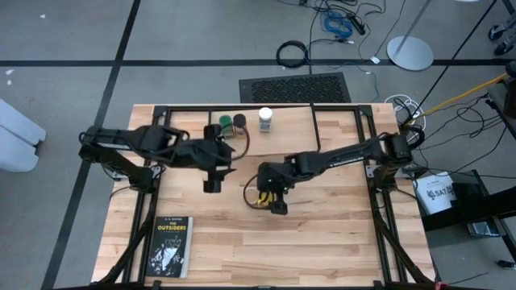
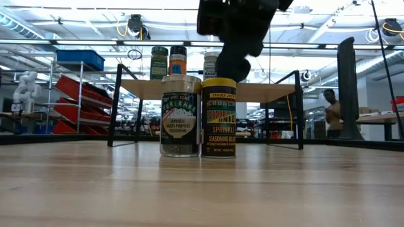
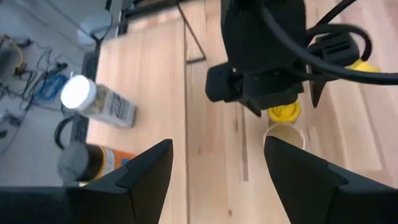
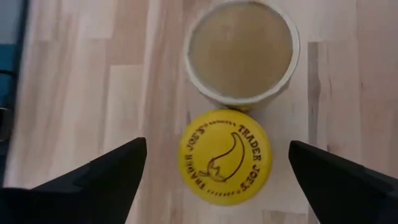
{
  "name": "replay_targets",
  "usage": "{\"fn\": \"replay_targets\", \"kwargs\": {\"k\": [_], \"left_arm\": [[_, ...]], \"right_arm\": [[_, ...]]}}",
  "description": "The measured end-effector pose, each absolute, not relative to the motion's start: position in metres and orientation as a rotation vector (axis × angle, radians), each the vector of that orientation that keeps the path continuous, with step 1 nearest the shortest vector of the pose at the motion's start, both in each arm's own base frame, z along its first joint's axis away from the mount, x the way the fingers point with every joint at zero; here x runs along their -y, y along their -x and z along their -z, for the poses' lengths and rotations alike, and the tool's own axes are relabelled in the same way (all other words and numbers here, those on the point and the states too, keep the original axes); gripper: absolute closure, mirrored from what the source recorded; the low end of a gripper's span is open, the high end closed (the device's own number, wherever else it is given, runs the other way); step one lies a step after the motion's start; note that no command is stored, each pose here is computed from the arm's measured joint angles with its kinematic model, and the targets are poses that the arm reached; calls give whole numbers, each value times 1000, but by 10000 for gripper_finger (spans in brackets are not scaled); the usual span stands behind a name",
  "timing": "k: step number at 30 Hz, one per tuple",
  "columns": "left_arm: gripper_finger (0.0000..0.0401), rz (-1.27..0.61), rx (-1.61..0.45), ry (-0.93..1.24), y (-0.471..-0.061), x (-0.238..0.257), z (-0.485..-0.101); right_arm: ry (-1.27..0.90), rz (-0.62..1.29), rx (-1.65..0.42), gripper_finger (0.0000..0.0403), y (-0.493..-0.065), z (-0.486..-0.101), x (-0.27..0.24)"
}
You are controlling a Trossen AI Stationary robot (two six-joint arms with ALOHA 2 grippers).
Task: Shelf spices
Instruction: Put the yellow black seasoning bottle on the shelf
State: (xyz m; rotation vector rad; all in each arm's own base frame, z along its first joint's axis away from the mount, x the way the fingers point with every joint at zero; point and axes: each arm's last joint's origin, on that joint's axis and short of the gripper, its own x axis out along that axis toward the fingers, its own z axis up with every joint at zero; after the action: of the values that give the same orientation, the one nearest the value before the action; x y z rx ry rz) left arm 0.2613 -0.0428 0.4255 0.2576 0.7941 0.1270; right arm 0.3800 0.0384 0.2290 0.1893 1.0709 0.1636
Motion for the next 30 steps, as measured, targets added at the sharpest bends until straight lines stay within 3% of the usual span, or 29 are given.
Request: {"fn": "replay_targets", "kwargs": {"k": [9, 21, 30], "left_arm": [[138, -167, -877, -207, -264, 52, -394], [138, -252, -1003, -124, -266, 55, -342], [138, -259, -944, -86, -275, 57, -324]], "right_arm": [[-145, -171, -1110, 39, -384, -214, -45], [-137, -173, -1101, 185, -384, -216, -46], [-127, -177, -1182, 170, -373, -258, -47]]}}
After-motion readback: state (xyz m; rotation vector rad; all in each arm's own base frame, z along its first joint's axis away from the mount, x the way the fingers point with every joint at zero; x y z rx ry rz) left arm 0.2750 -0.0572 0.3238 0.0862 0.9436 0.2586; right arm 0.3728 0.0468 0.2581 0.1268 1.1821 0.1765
